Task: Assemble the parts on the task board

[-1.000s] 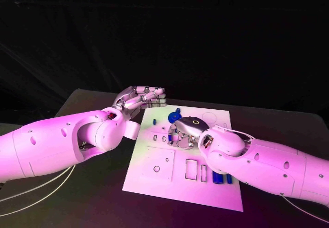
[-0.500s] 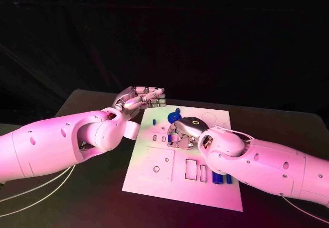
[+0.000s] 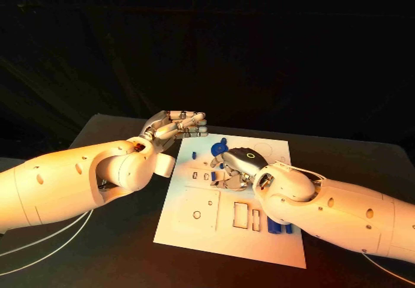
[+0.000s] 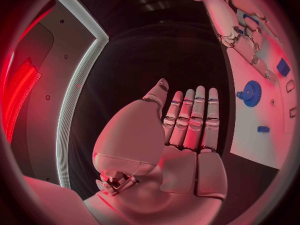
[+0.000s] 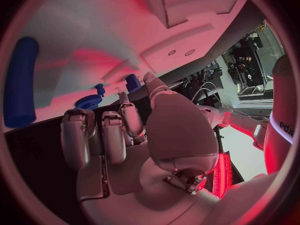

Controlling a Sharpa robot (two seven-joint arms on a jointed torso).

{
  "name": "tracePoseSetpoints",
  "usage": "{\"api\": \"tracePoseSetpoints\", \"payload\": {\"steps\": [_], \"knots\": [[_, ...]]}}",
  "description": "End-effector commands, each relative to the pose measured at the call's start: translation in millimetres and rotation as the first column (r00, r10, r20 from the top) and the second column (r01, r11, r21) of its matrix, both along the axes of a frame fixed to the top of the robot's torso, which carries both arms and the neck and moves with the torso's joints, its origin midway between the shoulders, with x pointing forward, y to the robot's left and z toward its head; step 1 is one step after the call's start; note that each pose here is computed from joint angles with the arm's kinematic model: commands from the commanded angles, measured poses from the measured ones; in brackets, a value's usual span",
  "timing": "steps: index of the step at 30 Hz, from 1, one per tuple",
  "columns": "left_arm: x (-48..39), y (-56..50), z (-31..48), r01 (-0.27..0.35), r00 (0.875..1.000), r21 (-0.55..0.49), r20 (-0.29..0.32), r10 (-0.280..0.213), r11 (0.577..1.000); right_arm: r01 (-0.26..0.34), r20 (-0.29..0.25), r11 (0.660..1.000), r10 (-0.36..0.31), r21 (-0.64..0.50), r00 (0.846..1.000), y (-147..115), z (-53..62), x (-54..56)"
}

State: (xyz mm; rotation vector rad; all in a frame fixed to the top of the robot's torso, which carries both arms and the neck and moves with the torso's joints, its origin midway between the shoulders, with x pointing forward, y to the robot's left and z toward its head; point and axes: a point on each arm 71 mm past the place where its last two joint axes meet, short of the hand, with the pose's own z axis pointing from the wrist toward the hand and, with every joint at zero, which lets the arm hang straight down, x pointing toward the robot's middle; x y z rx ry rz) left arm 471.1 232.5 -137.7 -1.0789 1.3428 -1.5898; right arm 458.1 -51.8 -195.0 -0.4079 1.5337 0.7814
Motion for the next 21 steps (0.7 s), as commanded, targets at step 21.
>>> {"api": "tracePoseSetpoints", "payload": {"steps": [21], "knots": [[20.6,15.7,-30.2,0.291,0.950,0.696,-0.294,-0.109,0.657,0.230,-0.291,0.849,-0.095,0.476,0.952,-143,81.5,4.0]]}}
